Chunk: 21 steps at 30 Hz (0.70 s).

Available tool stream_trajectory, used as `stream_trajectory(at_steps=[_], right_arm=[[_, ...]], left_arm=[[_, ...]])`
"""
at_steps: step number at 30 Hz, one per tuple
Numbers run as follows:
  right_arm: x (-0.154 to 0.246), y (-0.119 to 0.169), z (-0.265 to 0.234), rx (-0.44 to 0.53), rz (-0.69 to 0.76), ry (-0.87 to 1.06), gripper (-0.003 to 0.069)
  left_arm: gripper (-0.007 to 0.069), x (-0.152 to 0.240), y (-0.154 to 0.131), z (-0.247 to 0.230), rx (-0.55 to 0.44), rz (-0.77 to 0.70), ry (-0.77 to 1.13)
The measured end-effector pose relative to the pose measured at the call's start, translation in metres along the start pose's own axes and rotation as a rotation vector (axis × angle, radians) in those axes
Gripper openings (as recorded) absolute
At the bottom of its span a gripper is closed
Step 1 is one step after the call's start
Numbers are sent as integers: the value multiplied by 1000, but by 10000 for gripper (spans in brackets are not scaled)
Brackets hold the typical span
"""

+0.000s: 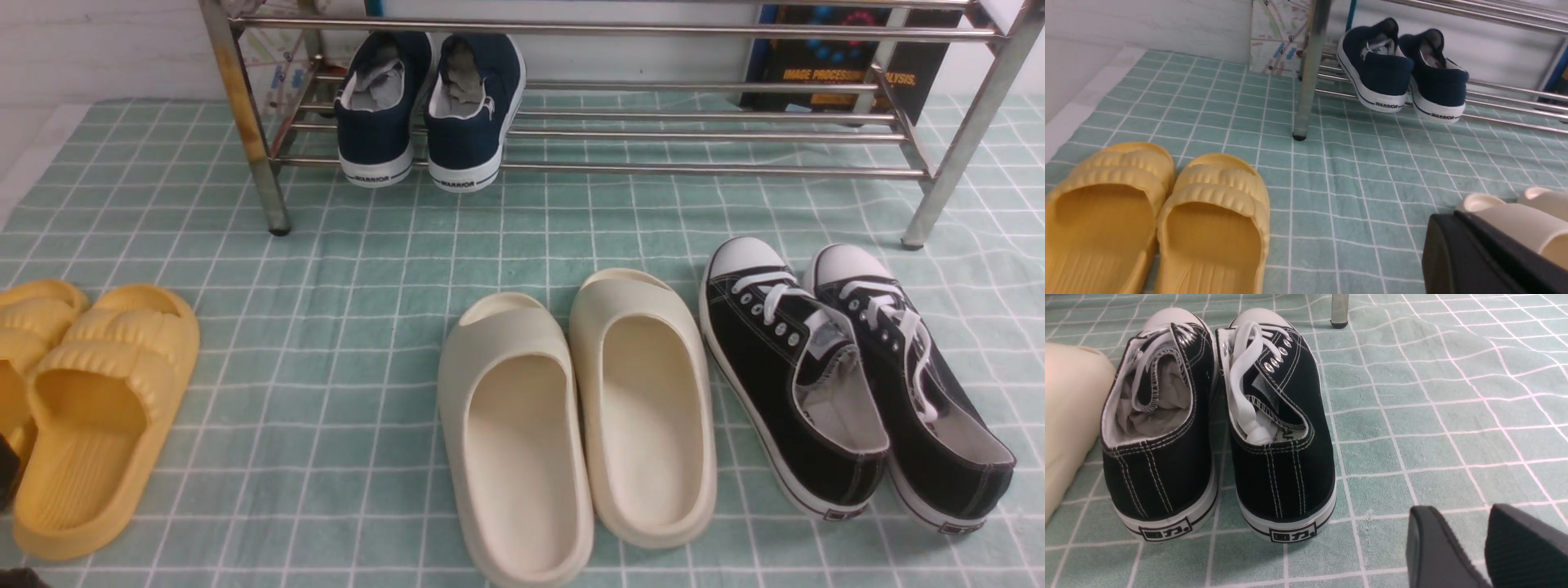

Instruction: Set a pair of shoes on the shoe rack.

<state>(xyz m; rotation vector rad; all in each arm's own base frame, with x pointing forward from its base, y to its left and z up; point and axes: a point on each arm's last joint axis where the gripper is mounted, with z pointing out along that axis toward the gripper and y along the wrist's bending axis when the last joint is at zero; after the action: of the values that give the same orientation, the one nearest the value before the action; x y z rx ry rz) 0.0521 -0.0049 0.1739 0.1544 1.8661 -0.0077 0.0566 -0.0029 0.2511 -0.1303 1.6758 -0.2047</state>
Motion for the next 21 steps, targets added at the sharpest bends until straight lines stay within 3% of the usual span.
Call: stream_trajectory(at_steps=[9,21], right_arm=[[0,0,0,0,0,0,239],[0,0,0,0,0,0,239]], left_arm=[[-13,60,16,4,-61,7,63],[-13,79,18,5,-70,-45,191]])
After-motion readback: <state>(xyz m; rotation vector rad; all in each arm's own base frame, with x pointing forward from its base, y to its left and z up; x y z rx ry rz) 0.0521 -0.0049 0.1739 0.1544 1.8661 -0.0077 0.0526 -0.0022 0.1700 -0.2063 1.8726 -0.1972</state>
